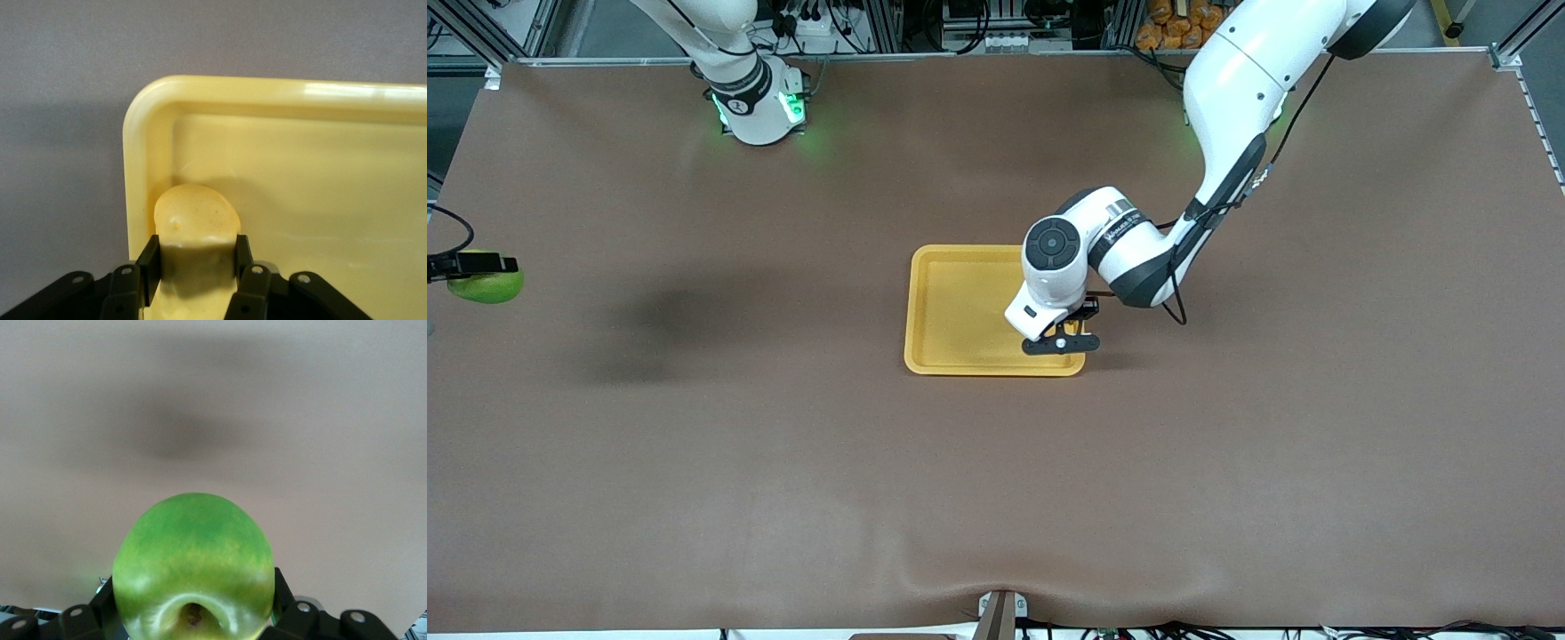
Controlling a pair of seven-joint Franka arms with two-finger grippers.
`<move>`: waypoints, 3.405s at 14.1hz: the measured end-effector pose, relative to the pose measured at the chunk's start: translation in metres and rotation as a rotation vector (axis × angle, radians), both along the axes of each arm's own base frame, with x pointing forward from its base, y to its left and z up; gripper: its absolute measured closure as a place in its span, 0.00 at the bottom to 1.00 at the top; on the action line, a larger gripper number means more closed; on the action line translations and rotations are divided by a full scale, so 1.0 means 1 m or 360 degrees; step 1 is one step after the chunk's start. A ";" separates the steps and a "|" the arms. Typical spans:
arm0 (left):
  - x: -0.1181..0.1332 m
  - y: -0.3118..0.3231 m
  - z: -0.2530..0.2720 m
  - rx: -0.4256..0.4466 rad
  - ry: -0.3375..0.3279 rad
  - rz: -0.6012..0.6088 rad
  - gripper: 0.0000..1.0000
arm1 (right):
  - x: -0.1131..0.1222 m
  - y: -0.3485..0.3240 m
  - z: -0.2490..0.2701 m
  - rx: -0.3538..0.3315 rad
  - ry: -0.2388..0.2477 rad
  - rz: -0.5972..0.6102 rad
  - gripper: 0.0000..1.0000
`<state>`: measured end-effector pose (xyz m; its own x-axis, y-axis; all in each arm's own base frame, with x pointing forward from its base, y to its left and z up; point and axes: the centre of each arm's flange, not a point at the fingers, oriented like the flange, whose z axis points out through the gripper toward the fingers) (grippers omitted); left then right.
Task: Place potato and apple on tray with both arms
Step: 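Open the left gripper over the tray while the right gripper lifts the apple, then move the apple toward the tray while the left gripper withdraws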
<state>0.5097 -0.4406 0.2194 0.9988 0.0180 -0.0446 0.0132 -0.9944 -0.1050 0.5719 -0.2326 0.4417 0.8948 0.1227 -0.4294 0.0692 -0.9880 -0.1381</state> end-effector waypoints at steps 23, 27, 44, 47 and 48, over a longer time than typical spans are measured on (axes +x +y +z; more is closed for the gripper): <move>0.096 0.125 0.187 0.0067 -0.0083 0.0166 0.00 | 0.002 0.232 0.051 -0.0027 0.0044 -0.0119 0.13; 0.105 0.194 0.243 0.0123 -0.0075 0.0146 0.00 | 0.006 0.267 0.046 -0.0040 0.0008 -0.0180 0.13; 0.078 0.381 0.379 0.0083 -0.0036 0.0097 0.00 | -0.027 0.464 -0.026 -0.0107 -0.0093 -0.0331 0.13; 0.074 0.386 0.386 0.0057 -0.0040 0.0113 0.00 | -0.033 0.489 -0.043 -0.0104 -0.0102 -0.0331 0.13; 0.072 0.387 0.389 0.0052 -0.0046 0.0109 0.00 | -0.034 0.495 -0.051 -0.0109 -0.0111 -0.0339 0.13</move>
<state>0.5821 -0.0539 0.6088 0.9961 0.0871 -0.0141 0.0844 -0.9871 -0.1362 0.5383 0.2628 0.3912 0.9252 -0.0992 -0.3662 -0.1347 -0.9882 -0.0725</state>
